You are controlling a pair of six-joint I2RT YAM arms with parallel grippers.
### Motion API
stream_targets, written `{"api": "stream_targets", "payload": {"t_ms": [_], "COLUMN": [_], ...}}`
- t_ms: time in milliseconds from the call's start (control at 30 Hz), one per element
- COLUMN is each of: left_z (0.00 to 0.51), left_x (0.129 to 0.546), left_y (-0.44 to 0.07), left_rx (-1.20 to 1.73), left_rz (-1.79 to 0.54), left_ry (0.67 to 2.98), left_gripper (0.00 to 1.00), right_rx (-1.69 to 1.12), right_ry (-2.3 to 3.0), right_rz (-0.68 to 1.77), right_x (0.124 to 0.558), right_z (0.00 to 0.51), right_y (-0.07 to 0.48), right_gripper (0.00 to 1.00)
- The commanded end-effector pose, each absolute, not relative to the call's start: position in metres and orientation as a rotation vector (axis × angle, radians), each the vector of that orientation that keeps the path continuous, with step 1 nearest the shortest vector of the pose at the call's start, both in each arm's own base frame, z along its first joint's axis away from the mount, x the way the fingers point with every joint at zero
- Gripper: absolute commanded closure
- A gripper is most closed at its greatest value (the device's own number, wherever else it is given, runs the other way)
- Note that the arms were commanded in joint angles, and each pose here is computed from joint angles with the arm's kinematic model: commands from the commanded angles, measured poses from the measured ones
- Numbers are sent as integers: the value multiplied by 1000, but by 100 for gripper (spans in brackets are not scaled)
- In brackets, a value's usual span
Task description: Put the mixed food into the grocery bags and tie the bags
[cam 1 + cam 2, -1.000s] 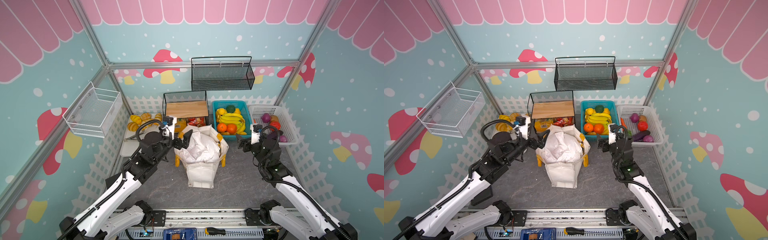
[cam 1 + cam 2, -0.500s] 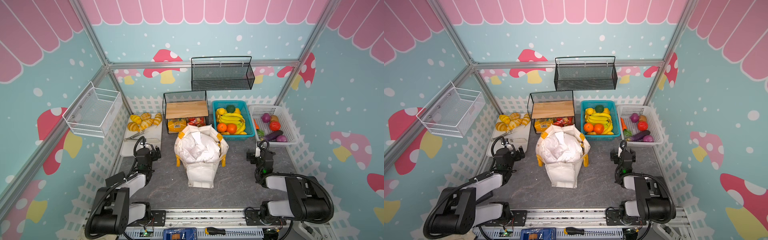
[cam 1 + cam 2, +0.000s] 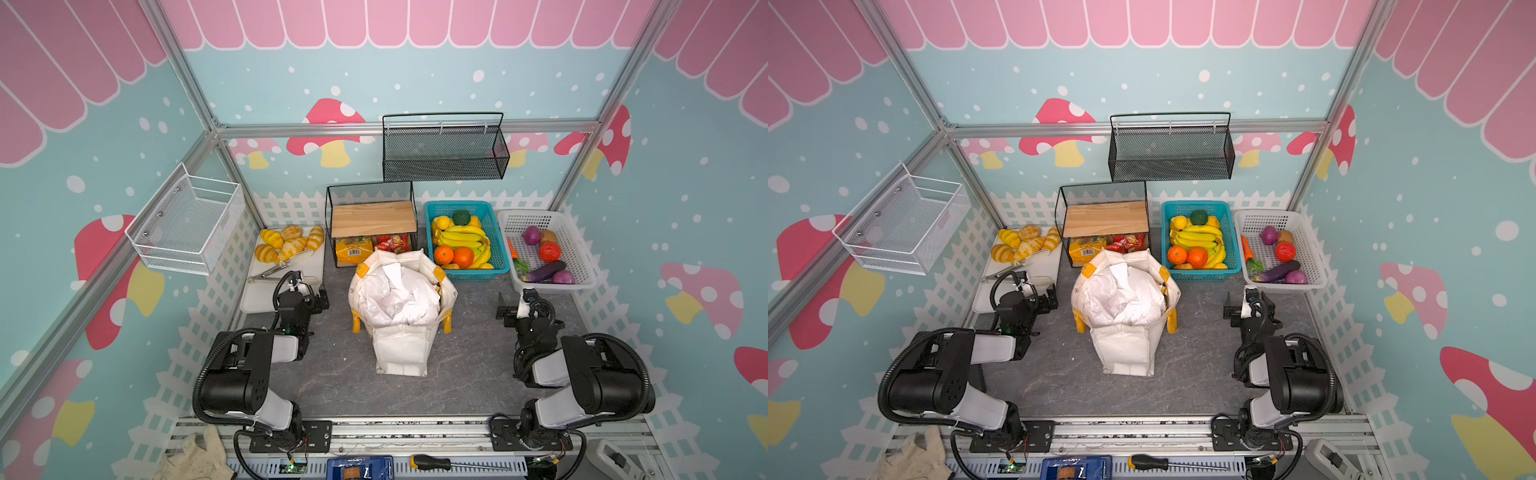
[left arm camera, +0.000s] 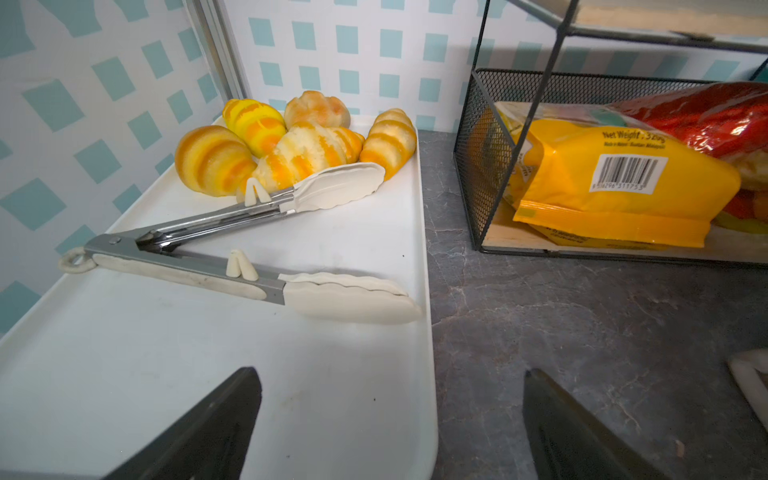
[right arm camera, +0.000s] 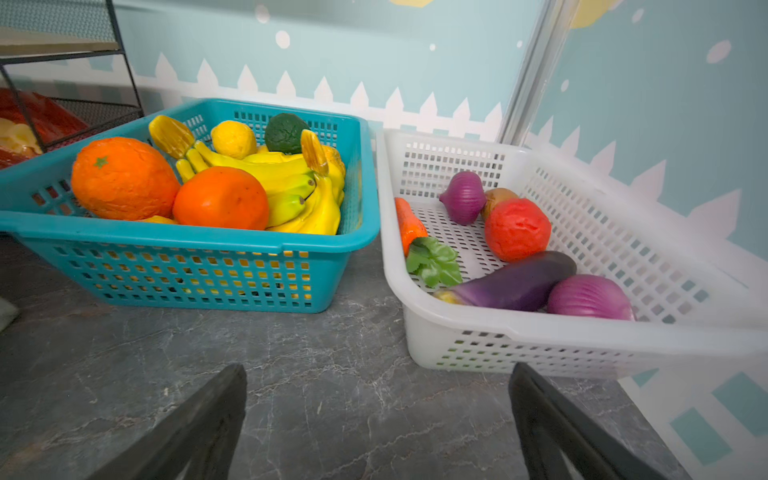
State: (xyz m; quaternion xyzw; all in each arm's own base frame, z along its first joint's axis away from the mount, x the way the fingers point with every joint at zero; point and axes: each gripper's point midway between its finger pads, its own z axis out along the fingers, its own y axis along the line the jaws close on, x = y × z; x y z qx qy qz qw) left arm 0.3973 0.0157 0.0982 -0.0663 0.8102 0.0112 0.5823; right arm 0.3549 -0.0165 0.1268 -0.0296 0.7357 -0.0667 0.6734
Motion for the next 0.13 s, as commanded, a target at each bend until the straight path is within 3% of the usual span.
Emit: {"api": "stream_targets", "payload": {"t_ms": [0, 100], "left_z": [115, 114], "left_x": [404, 404], "left_y": [15, 14], "left_rx": [-148, -146], "left_rz": [37, 38], "left_ry": [1830, 1841], "left_gripper": [0, 0], "right_rx": [-151, -148], "right_ry": [1668, 1636], "right_rz": [-148, -159], "right_x": [373, 367], "right_z": [130, 136], "right_y": [-2, -3], "right_gripper": [0, 0]}}
